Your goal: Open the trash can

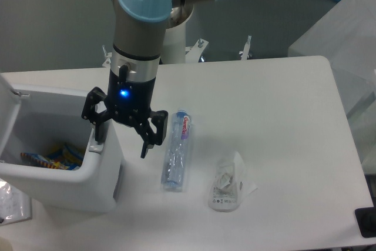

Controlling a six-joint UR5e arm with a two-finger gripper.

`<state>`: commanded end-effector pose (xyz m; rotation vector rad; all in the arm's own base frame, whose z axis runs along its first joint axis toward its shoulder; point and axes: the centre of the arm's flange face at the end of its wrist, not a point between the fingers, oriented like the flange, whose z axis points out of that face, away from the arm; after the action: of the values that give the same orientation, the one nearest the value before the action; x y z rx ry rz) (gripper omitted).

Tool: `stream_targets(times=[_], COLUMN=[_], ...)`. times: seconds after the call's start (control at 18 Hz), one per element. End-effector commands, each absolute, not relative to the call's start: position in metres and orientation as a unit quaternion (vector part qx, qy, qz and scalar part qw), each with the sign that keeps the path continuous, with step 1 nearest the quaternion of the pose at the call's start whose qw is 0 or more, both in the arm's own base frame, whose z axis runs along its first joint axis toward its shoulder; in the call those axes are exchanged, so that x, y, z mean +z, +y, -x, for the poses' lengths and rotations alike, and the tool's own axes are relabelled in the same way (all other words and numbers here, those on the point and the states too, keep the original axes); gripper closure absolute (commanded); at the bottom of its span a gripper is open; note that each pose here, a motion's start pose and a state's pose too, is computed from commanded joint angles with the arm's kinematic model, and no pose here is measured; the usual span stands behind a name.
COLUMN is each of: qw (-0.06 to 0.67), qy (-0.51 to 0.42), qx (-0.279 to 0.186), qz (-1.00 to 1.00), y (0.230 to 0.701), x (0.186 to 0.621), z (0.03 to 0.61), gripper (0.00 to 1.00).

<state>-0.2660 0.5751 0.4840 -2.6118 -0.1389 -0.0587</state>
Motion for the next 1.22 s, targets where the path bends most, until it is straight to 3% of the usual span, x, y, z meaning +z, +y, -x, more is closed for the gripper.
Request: stream_targets(times=[0.22, 0.39, 0.78, 1.22], qw=[0.276, 0.290, 0.244, 0.134], qy=[-0.047, -0.081, -0.068, -0.018], qx=[-0.006, 0.020, 0.058, 0.088], qz=[0.960, 0.953, 0.966, 0.987], y=[0.576, 0.553, 0.481, 0.467], x=[0.507, 0.525, 0.459, 0.381], z=[0.273, 0.329, 0.481, 0.543], gripper=[0.00, 0.00, 0.00, 0.00])
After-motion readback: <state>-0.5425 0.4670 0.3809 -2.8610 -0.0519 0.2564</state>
